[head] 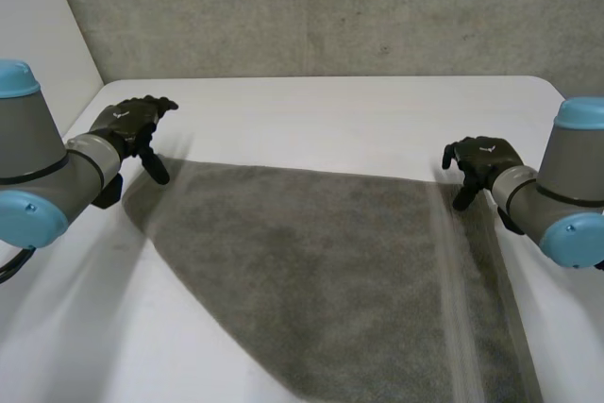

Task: Fold the towel.

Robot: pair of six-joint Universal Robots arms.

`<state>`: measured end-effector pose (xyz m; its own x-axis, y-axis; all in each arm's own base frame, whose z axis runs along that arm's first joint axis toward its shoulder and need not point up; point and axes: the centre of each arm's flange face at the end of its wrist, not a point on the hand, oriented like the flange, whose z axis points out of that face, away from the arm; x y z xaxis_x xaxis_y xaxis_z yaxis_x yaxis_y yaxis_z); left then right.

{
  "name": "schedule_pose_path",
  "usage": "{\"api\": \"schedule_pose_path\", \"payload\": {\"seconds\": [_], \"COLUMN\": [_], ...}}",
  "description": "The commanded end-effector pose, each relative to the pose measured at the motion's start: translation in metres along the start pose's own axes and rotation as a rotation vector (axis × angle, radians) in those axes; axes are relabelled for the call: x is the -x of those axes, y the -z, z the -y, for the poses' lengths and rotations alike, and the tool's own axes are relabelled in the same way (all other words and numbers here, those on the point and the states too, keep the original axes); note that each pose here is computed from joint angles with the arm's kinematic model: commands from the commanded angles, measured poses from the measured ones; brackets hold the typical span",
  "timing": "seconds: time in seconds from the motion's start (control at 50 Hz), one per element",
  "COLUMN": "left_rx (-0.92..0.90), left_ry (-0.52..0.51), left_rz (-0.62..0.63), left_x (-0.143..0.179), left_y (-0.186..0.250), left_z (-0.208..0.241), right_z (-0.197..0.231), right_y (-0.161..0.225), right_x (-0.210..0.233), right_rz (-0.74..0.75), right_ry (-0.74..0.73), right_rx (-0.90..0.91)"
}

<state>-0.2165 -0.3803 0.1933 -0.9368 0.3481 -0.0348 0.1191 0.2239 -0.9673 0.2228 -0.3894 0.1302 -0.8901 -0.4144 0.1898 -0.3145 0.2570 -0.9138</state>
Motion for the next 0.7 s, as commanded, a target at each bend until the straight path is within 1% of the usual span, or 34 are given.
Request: {"api": "schedule_pose_path", "payload": {"seconds": [0.02,0.36,0.52,0.62,0.7], "left_rx": [0.002,0.005,0.004,0.005,0.005], "left_ry": [0.001,0.001,0.001,0.001,0.001], "left_rz": [-0.001,0.002,0.004,0.003,0.003], "left_x": [-0.001,0.0,0.0,0.0,0.0], "left_y": [0.001,0.001,0.001,0.002,0.002], "left_z": [0.0,-0.001,-0.001,-0.001,-0.001], "right_z": [-0.016,-0.024,-0.007,0.005,0.024], "right_y": [-0.013,-0.023,-0.019,-0.016,-0.009], "right_x": [0.001,-0.014,-0.02,-0.019,-0.015], "right_rz": [0.001,-0.026,-0.027,0.012,0.081], "right_ry": [-0.003,-0.027,-0.03,-0.063,-0.094], "right_rx": [0.016,0.022,-0.023,-0.061,-0.12]}}
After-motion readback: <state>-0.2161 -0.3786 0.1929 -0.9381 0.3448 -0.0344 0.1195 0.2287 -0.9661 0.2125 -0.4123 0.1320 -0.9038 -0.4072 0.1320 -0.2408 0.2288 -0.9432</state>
